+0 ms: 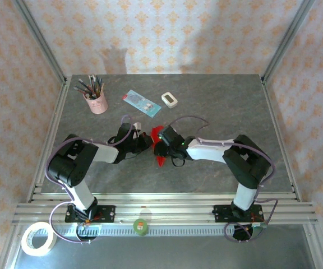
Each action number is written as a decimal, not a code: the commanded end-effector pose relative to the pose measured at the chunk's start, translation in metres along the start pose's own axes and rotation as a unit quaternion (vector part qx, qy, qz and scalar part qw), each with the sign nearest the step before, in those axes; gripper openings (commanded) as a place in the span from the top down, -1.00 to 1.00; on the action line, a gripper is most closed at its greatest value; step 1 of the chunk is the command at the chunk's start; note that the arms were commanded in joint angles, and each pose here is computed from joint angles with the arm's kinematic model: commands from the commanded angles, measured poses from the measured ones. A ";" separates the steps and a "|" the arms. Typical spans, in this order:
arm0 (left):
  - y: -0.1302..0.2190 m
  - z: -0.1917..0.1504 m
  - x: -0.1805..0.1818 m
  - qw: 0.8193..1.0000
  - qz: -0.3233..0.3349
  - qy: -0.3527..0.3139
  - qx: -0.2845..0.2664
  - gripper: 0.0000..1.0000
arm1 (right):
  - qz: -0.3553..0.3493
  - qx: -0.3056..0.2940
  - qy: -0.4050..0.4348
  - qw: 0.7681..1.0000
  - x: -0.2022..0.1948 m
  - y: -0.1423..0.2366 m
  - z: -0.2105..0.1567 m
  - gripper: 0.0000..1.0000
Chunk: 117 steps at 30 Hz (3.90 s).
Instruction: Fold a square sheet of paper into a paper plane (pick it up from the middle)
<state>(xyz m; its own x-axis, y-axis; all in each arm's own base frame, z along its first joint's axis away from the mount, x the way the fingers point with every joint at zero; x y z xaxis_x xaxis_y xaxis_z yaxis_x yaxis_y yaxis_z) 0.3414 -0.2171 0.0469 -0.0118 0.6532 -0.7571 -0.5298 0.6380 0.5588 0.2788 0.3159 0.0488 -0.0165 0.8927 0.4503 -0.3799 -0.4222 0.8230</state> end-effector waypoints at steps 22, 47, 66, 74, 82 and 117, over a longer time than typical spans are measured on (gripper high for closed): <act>-0.005 -0.003 -0.001 1.000 -0.005 -0.005 0.010 0.92 | -0.052 -0.016 -0.005 0.999 -0.010 -0.003 0.007 0.32; 0.004 0.005 -0.002 1.000 0.007 -0.008 -0.006 0.58 | -0.113 -0.027 -0.021 0.993 -0.017 -0.003 0.005 0.74; 0.084 0.064 0.031 0.976 0.166 -0.064 -0.125 -0.67 | -0.147 -0.050 0.031 0.987 -0.080 0.014 0.115 0.82; 0.079 0.060 0.040 0.977 0.173 -0.057 -0.115 -0.71 | -0.162 -0.017 0.067 0.984 -0.099 -0.006 0.152 0.72; 0.075 0.056 0.043 0.978 0.170 -0.053 -0.106 -0.71 | -0.172 -0.003 0.063 0.983 -0.111 -0.019 0.158 0.61; 0.072 0.057 0.042 0.979 0.167 -0.051 -0.102 -0.71 | -0.239 0.023 0.081 0.967 -0.155 -0.005 0.116 -0.01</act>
<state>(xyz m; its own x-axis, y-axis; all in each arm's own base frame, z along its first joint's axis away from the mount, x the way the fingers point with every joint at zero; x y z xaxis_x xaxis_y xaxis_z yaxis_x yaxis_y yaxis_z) 0.3454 -0.1226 0.0669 -0.1478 0.8530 -0.5005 -0.6575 0.2933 0.6940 0.4238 0.1854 0.0310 0.0085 0.9989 0.0458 -0.4553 -0.0370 0.8895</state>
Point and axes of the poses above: each hand's point on the last joint's axis, 136 mm out from that joint toward the fingers, its own y axis back along the fingers, its own x axis along the line the jaws close on, z = x × y, the point moved 1 cm from there along y, back along the fingers, and after that the axes turned 6 degrees about -y, right-handed, at the moved point
